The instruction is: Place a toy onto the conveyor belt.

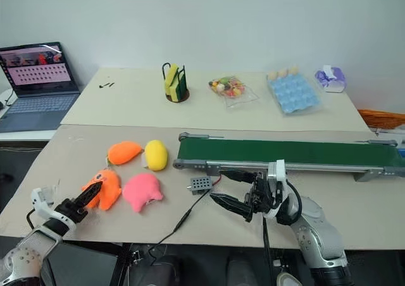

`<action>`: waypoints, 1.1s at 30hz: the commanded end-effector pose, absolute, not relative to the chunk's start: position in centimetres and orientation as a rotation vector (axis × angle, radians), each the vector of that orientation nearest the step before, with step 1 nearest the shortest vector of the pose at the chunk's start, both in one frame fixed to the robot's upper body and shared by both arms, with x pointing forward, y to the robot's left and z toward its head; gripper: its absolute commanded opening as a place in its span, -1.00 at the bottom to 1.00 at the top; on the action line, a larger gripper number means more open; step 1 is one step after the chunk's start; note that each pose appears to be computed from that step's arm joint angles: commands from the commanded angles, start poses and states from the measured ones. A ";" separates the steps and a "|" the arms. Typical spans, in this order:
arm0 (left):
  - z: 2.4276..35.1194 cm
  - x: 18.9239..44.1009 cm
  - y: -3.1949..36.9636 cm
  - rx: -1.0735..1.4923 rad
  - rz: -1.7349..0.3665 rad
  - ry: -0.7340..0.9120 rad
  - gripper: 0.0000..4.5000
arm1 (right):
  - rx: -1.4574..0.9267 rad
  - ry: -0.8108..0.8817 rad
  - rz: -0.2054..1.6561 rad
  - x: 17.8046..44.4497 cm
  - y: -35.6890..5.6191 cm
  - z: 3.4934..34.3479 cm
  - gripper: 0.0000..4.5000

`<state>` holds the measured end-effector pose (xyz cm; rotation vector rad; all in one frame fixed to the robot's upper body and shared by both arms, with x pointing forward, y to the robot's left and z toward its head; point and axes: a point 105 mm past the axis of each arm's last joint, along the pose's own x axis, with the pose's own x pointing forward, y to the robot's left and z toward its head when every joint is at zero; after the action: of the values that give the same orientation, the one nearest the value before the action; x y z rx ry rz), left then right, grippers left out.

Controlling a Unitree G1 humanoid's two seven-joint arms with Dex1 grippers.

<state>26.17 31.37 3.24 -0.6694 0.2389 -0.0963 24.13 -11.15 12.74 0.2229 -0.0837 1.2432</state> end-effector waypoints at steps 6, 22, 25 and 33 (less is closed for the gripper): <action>2.6 26.9 33.2 -0.350 -0.060 0.272 0.97 | 0.225 -0.160 1.219 24.3 -11.4 14.1 1.00; 1.7 27.9 34.6 -0.011 -0.018 0.235 0.97 | 0.218 -0.163 1.188 24.9 -11.5 14.4 1.00; 1.6 28.2 34.1 -0.023 -0.044 0.231 0.97 | 0.217 -0.163 1.186 24.9 -11.5 14.4 1.00; 1.6 28.6 32.9 -0.081 -0.104 0.252 0.97 | 0.211 -0.159 1.173 25.0 -11.7 14.4 1.00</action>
<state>28.93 33.31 2.65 -0.0722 0.1998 -0.0914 25.00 -11.40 13.21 0.2316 -0.1090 1.1739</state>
